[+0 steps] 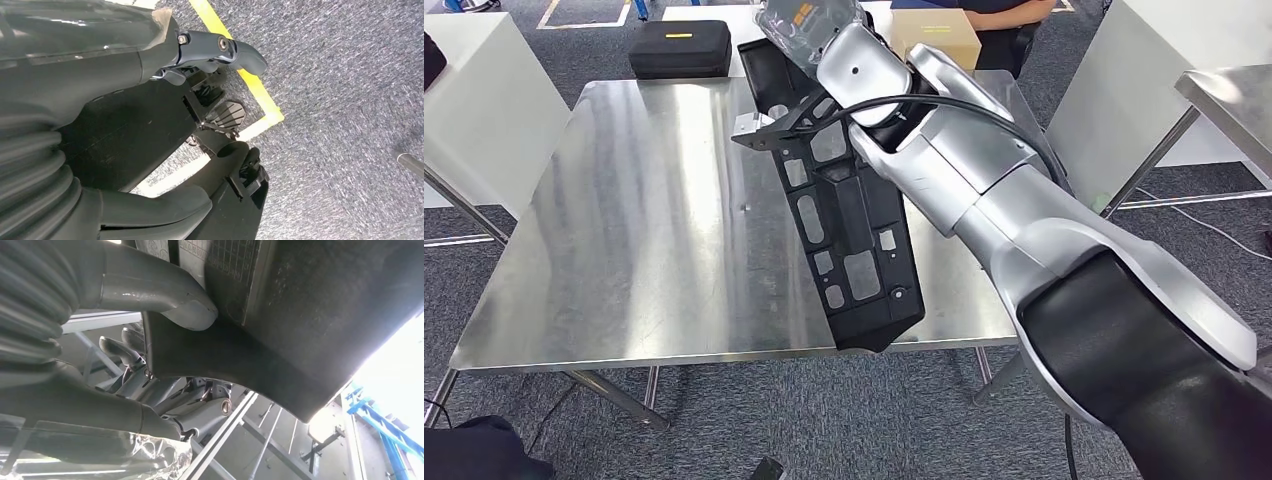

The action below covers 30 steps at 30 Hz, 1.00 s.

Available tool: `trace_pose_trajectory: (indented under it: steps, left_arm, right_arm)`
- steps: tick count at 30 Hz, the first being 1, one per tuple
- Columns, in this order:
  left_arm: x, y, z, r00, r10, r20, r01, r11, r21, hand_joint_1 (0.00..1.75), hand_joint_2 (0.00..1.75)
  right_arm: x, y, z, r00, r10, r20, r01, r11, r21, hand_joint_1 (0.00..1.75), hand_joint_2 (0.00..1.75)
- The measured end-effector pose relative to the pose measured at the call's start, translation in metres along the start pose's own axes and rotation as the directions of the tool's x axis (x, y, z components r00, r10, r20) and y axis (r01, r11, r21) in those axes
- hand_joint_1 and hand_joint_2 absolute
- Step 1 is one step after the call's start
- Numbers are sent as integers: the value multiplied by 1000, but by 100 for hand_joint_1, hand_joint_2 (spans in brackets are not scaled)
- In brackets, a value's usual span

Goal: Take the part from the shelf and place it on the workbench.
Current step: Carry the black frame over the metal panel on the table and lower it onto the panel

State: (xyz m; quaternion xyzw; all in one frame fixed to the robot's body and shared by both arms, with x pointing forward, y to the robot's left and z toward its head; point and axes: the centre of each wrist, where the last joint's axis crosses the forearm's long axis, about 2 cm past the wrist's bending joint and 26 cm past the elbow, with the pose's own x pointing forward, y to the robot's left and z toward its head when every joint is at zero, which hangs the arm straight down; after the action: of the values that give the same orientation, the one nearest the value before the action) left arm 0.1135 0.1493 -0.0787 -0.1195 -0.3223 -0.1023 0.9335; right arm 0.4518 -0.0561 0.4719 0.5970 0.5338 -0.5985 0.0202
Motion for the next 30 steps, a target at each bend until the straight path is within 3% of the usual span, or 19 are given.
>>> trace_pose_trajectory:
  steps: [6,21,25,30]
  left_arm:
    - [1,-2,0,1000,-18,-2,18,1000,-23,0,175]
    - [2,-6,-1,998,-56,-10,56,997,-60,0,175]
    - [2,-6,-1,998,-59,-12,58,996,-63,0,175]
    - [2,-6,-1,999,-51,-10,51,997,-56,0,175]
  right_arm:
    - [10,9,2,1000,7,2,-7,1000,21,175,175]
    - [-13,24,8,997,57,-44,-55,998,34,175,175]
    - [-29,16,7,994,77,-78,-77,997,2,175,175]
    - [-63,-18,-1,986,97,-134,-110,989,-99,175,175]
